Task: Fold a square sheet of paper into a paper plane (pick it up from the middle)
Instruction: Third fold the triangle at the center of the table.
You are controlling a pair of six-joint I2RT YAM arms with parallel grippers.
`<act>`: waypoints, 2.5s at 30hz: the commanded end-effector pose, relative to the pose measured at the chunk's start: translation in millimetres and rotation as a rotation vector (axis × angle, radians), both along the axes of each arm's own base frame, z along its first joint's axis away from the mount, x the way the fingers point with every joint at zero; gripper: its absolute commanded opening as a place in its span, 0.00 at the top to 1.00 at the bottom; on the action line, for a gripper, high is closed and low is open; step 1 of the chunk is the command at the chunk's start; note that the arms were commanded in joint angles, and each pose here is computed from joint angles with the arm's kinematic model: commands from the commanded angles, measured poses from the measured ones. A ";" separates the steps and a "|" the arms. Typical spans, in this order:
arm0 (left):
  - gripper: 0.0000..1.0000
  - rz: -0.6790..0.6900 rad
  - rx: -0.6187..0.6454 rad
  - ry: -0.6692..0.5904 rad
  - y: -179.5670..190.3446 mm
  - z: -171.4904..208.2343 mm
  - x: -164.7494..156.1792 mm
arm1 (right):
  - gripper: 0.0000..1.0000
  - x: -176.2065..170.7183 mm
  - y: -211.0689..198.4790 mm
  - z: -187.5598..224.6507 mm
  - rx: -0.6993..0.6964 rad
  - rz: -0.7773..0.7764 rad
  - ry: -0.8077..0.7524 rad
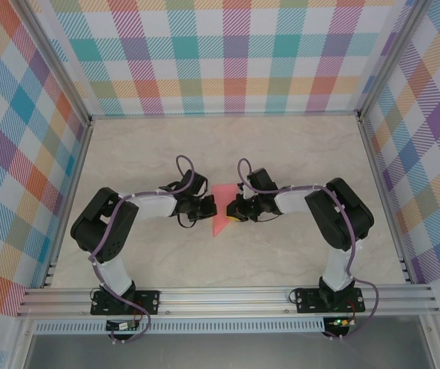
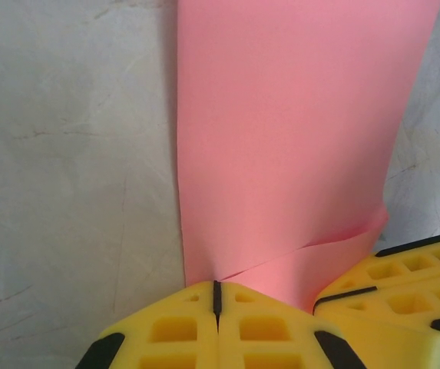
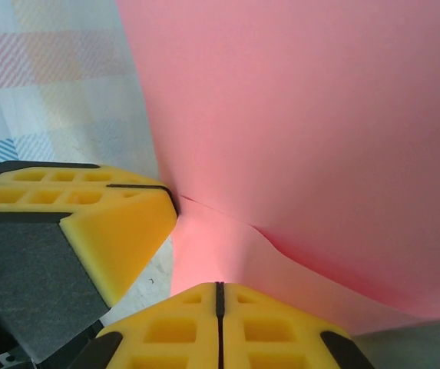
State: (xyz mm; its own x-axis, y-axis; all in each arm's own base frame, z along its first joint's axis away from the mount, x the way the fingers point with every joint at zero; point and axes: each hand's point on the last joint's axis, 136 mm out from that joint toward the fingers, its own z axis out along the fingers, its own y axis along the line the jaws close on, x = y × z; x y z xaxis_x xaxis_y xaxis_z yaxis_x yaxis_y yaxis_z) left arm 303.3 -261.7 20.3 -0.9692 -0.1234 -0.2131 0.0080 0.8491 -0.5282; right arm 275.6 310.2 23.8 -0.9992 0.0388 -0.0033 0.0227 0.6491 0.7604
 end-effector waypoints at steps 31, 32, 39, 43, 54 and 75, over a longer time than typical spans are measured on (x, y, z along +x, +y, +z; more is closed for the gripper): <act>0.94 -0.039 -0.108 0.001 -15.5 20.4 -18.0 | 0.94 4.5 8.8 5.6 0.033 0.043 -0.036; 0.94 -0.040 -0.107 0.001 -15.7 19.8 -17.8 | 0.93 4.6 9.3 7.0 0.037 0.046 -0.039; 0.95 -0.031 -0.075 0.016 -12.7 9.7 -17.4 | 0.93 5.7 11.4 14.7 0.059 0.052 -0.062; 0.95 -0.033 -0.066 0.022 -12.4 6.1 -17.2 | 0.91 6.7 9.2 21.1 0.054 0.042 -0.083; 0.75 0.008 -0.018 -0.024 -0.2 17.4 -12.5 | 0.90 8.7 5.5 18.9 0.021 0.031 -0.087; 0.61 0.020 -0.015 -0.027 5.1 16.4 -17.1 | 0.90 9.3 3.8 19.7 0.014 0.019 -0.087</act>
State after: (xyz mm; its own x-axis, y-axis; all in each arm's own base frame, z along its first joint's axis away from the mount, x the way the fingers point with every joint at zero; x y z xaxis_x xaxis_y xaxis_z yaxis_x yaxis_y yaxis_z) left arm 291.8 -257.6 31.6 -0.9610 -0.1448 -0.2355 0.0032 0.8460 -0.5331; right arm 280.7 311.5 33.4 -0.9982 0.0296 -0.0517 -0.0204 0.6455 0.7635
